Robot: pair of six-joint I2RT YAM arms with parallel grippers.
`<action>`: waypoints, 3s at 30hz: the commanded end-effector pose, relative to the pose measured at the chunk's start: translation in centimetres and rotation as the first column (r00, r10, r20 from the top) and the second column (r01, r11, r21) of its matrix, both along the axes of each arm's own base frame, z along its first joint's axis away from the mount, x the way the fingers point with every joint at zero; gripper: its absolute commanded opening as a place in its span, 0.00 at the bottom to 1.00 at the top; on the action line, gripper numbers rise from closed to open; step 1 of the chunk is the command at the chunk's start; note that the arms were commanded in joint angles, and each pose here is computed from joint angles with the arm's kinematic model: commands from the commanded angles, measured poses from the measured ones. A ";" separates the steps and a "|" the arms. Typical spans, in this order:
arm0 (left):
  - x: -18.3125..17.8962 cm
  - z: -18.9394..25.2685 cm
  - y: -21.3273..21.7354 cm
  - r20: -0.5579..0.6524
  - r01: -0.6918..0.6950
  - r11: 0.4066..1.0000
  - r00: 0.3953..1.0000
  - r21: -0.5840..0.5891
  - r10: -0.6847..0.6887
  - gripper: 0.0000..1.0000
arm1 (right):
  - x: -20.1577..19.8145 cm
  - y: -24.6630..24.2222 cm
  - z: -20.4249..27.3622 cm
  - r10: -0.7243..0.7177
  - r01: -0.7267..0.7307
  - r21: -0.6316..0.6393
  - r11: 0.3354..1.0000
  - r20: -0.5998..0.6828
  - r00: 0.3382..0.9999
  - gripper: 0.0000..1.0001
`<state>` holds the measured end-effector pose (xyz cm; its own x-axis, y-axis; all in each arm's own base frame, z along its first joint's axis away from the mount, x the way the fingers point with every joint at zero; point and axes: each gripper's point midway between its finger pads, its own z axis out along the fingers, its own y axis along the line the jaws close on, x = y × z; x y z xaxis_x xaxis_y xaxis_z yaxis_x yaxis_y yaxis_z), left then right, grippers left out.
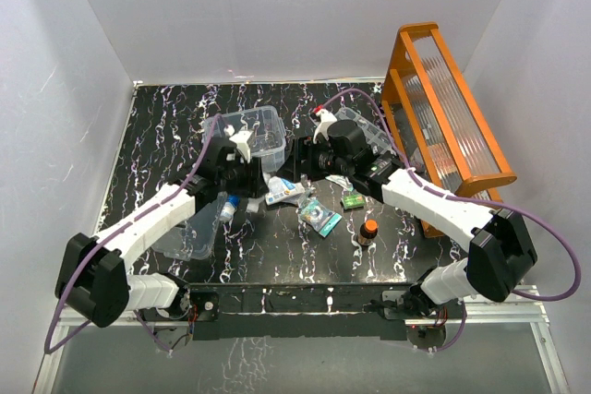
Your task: Organize the medicine kit
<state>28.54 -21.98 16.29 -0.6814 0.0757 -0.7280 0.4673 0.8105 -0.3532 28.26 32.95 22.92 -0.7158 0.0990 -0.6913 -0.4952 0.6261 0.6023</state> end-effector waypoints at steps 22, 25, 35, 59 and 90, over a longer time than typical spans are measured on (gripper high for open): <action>-3.1 10.3 -2.9 0.505 0.538 0.823 0.667 0.180 -0.547 0.33 | -1.1 1.6 8.0 0.081 -0.088 0.169 0.982 0.049 0.996 0.66; -3.4 10.2 -3.0 0.500 0.557 0.811 0.658 0.180 -0.563 0.33 | -1.4 1.8 7.4 0.108 -0.111 0.165 0.980 0.033 0.994 0.66; -4.4 10.5 -3.3 0.504 0.597 0.785 0.632 0.166 -0.588 0.33 | -1.6 2.3 5.0 0.137 -0.132 0.135 0.982 -0.026 0.990 0.63; -0.5 20.2 -0.5 0.134 -0.138 0.754 0.948 -0.643 0.288 0.99 | 1.7 -3.1 20.7 -0.325 -0.002 0.481 0.877 0.597 0.733 0.37; 1.8 28.6 -1.2 -0.331 -0.375 0.175 0.914 -0.911 0.234 0.66 | 0.3 0.0 25.6 -0.367 -0.241 0.517 0.822 0.803 0.470 0.36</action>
